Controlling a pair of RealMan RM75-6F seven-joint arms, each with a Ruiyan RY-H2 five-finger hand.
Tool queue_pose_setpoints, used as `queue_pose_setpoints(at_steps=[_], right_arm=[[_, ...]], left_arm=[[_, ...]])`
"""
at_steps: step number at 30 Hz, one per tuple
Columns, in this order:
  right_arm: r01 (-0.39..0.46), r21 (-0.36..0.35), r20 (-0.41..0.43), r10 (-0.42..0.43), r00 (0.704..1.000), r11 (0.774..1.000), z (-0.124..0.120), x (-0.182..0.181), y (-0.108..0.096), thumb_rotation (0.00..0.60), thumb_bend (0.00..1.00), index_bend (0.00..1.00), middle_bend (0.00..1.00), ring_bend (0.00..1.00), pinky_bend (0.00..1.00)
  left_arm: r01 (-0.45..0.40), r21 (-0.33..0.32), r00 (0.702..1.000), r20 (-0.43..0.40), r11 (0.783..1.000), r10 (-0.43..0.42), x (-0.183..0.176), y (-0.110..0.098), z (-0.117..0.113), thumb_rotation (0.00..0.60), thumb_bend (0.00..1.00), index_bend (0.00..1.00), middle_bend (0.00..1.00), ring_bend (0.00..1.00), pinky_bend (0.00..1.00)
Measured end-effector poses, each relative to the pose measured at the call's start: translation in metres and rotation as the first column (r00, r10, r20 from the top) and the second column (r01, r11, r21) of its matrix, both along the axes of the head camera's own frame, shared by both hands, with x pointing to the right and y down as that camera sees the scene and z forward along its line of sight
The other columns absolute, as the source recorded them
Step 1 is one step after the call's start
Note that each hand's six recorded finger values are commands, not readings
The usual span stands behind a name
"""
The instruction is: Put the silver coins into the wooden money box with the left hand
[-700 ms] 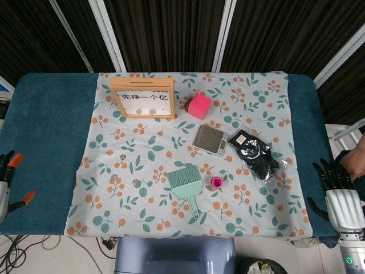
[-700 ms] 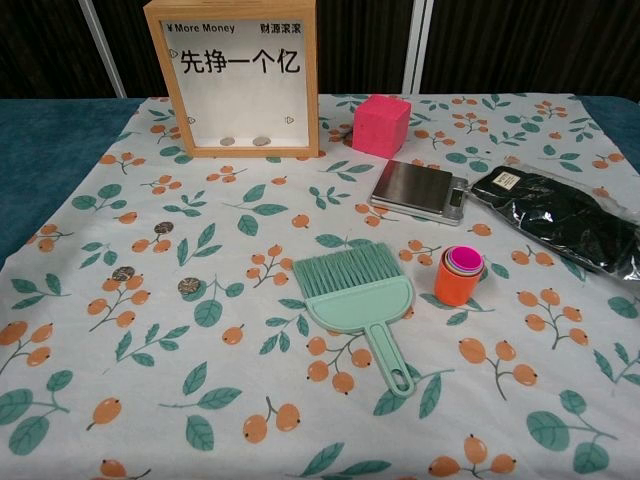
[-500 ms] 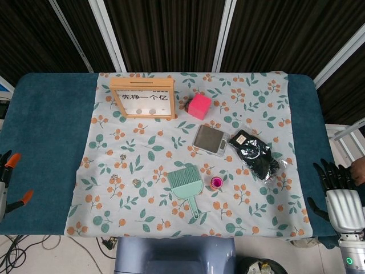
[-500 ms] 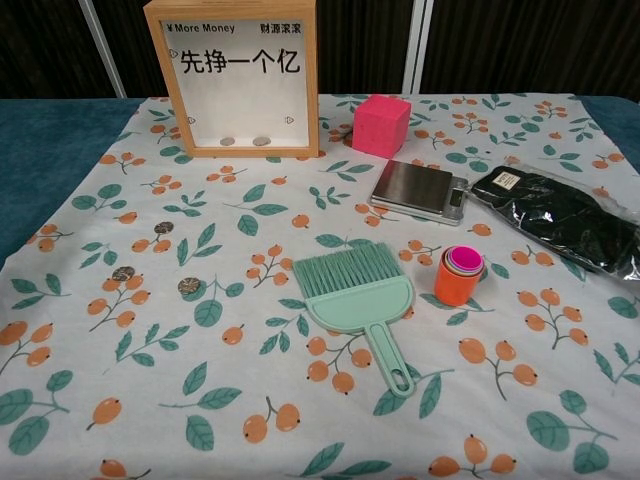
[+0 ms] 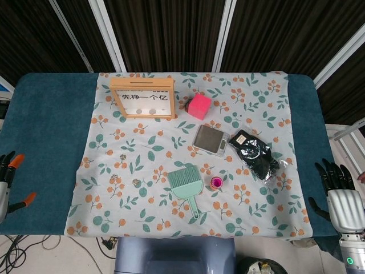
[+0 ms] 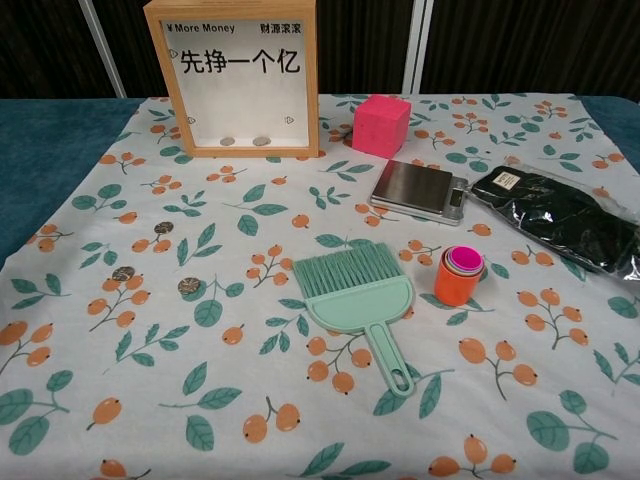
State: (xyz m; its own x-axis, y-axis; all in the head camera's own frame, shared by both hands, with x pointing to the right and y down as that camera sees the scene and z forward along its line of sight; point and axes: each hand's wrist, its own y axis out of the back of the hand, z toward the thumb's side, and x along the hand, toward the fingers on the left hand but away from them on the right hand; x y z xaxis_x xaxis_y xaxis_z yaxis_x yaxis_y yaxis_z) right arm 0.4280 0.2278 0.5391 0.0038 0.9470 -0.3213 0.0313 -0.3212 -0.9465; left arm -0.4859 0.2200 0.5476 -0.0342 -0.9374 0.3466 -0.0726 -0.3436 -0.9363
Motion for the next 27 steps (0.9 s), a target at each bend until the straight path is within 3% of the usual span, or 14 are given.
queue_pose_setpoints(at_steps=[13,19,27], right_arm=[[-0.032,0.009,0.014,0.031,0.999,0.999,-0.002,0.002,0.0,0.6,0.36,0.06,0.02,0.0,0.0],[-0.049,0.002,0.006,0.049,0.999,0.999,-0.001,0.004,0.001,0.6,0.36,0.06,0.02,0.0,0.0],[-0.054,0.001,-0.003,0.054,0.999,0.999,0.001,0.004,0.001,0.6,0.36,0.06,0.02,0.0,0.0]], left_arm=[[-0.052,0.045,0.998,-0.03,0.998,0.054,0.006,-0.016,0.009,0.6,0.2,0.22,0.0,0.0,0.0],[-0.139,0.048,0.983,-0.113,0.989,0.143,0.031,-0.054,0.027,0.6,0.23,0.24,0.0,0.0,0.0],[-0.286,0.025,0.952,-0.109,0.958,0.287,0.087,-0.115,0.052,0.6,0.27,0.3,0.0,0.0,0.0]])
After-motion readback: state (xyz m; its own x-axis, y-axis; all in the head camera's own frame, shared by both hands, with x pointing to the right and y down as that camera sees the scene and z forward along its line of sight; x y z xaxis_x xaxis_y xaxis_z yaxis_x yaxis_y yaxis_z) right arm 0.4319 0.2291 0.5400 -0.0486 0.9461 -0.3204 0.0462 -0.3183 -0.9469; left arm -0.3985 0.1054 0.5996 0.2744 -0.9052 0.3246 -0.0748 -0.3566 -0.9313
